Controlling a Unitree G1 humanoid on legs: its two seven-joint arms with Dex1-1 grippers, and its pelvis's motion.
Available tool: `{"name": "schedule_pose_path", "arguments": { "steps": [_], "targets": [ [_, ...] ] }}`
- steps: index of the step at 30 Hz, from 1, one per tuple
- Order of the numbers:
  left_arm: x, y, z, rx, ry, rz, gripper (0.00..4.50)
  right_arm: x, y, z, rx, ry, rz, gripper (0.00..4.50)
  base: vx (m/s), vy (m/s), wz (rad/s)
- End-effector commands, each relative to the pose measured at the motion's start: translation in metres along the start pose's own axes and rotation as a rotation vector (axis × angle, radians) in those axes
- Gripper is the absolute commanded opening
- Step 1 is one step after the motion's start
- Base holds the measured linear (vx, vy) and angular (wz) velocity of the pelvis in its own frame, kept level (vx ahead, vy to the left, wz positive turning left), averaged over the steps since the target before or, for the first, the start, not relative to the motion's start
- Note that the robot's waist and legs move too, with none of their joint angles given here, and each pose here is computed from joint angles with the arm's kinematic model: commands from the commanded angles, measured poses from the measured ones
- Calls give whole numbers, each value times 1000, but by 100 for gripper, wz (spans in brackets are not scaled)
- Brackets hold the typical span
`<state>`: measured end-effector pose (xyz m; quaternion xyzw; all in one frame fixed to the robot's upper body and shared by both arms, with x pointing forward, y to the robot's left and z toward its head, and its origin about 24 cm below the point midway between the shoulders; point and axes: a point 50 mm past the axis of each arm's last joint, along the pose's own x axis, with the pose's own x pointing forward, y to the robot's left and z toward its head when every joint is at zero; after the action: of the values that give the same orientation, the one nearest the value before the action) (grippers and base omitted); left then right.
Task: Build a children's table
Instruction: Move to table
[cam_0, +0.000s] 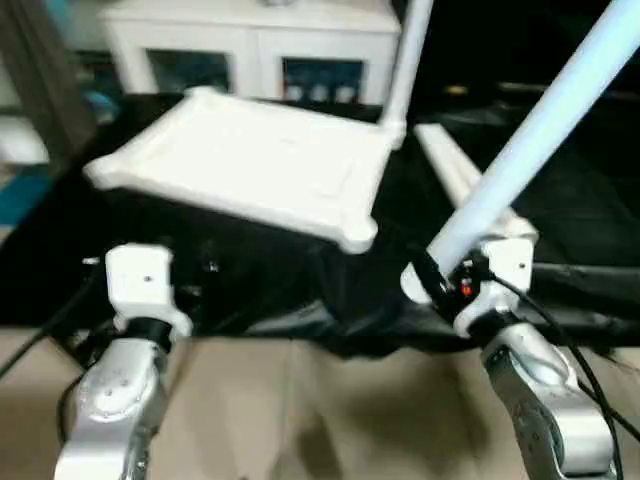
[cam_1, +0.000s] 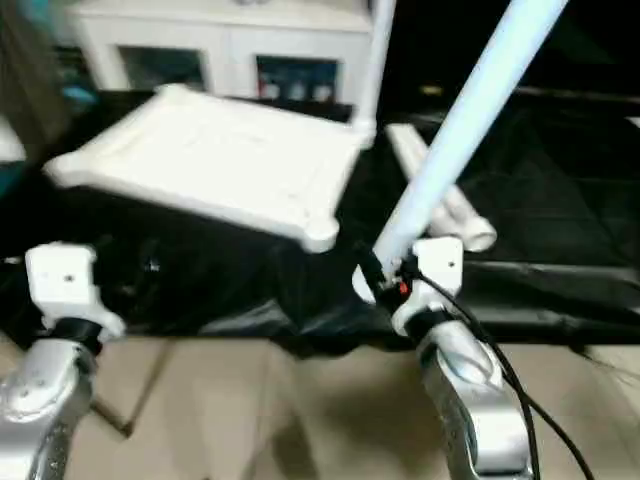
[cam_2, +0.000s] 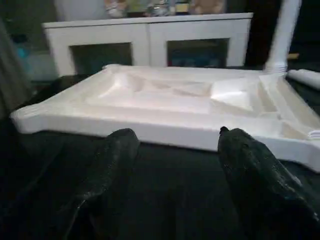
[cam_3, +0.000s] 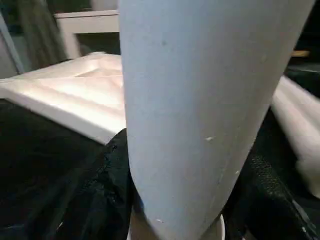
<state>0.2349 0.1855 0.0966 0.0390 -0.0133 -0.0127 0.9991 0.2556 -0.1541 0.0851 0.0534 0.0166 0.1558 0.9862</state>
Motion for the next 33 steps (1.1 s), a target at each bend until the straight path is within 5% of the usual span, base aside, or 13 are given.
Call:
{"name": "schedule_pose_path", "arguments": {
  "steps": [1, 33],
  "targets": [
    [2, -7, 3, -7, -11, -43, 301, 0, -2, 2, -3, -13, -15, 190, 69, 3, 5],
    [9, -17, -3, -53, -5, -27, 301, 10, -3, 13, -56, -9, 63, 190, 112, -8, -10]
  ]
}}
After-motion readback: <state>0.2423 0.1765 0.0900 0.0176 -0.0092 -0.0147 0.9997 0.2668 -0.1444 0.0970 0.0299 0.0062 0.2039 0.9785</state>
